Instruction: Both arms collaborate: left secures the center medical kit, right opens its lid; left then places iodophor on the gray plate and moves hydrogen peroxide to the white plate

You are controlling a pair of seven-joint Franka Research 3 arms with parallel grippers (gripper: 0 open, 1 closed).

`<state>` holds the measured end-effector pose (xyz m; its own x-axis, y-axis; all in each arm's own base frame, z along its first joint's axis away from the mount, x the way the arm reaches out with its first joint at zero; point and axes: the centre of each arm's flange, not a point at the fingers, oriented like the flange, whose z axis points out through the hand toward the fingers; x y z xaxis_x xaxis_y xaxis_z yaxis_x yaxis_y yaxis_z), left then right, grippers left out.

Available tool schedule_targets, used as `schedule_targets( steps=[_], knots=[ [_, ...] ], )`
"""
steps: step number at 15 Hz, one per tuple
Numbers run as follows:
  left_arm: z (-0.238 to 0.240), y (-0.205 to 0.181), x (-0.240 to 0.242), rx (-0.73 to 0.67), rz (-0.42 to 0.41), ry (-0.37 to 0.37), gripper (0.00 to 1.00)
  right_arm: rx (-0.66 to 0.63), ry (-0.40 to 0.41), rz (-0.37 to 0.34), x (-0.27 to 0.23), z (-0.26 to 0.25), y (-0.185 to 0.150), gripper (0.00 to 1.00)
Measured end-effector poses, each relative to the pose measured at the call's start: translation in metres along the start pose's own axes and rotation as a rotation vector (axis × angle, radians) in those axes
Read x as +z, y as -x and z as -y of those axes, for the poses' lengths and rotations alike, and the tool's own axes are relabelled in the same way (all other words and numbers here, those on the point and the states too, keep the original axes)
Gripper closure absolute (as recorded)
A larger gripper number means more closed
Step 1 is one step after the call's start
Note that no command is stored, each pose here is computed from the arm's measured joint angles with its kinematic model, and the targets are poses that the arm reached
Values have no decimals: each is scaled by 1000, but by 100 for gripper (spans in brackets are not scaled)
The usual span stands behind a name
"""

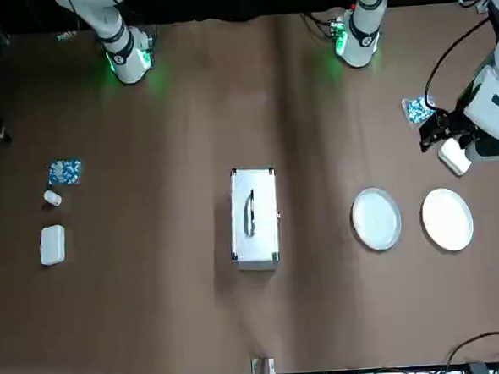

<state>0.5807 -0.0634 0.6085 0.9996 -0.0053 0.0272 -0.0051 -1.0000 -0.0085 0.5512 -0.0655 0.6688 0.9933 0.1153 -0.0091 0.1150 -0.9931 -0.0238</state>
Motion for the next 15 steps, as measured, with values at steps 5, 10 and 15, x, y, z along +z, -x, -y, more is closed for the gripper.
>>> schedule_targets(
  steps=[5,10,15],
  knots=[
    [-1,1,1,0,6,-1,0,23,6,-20,-12,-11,12,1],
    [-8,-2,10,9,23,-1,0,11,3,-8,-6,-6,11,1],
    [-19,-7,55,41,126,-7,0,-16,2,-5,-5,11,7,1]
  ],
)
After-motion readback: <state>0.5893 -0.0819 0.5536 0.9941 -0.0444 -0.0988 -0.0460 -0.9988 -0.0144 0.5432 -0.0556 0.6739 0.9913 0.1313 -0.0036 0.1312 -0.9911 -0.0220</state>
